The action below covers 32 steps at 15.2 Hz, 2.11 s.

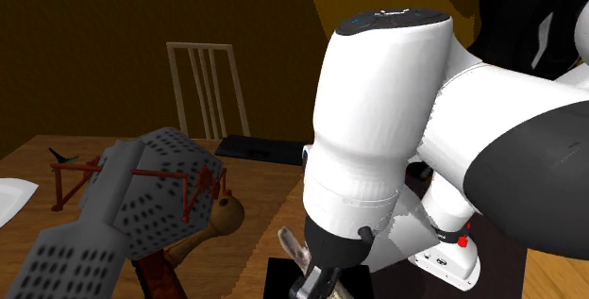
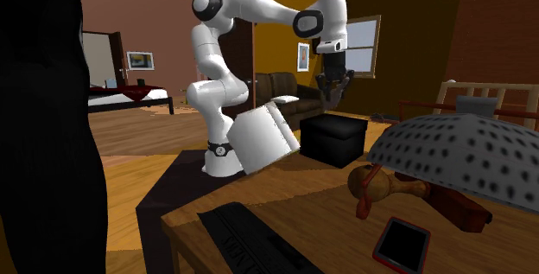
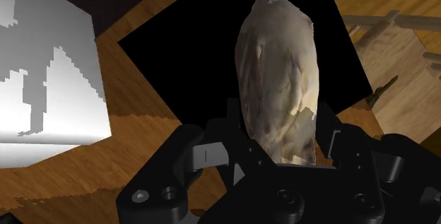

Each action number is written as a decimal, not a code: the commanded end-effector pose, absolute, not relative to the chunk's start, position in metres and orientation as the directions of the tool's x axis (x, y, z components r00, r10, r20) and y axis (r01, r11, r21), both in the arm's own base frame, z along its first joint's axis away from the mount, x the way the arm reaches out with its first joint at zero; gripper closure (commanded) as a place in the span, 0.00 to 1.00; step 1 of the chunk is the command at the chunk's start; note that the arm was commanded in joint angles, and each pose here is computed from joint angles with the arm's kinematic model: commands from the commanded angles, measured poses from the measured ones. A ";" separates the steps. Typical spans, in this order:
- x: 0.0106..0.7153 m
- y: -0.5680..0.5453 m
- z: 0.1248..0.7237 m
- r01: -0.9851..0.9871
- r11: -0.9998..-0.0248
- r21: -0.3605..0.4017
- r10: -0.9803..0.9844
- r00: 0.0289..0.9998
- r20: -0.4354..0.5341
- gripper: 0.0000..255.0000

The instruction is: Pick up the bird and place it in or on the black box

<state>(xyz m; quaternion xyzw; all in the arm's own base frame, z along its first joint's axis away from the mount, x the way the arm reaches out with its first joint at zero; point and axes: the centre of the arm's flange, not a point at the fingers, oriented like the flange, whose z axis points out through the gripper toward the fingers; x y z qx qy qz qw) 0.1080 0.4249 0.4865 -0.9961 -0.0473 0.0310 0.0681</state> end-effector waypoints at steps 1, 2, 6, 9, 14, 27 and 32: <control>0.098 0.429 0.481 0.089 -0.986 -0.139 0.097 0.994 -0.056 1.00; 0.098 0.429 0.476 0.089 -0.986 -0.139 0.097 0.994 -0.056 1.00; 0.098 0.429 0.455 0.089 -0.986 -0.139 0.097 0.994 -0.056 1.00; 0.098 0.429 0.439 0.089 -0.986 -0.139 0.097 0.994 -0.056 1.00; 0.098 0.429 0.414 0.089 -0.986 -0.139 0.097 0.994 -0.056 1.00; 0.098 0.429 0.414 0.089 -0.986 -0.139 0.097 0.994 -0.056 0.00; 0.102 0.422 0.464 0.089 -0.986 -0.139 0.097 0.994 -0.056 0.00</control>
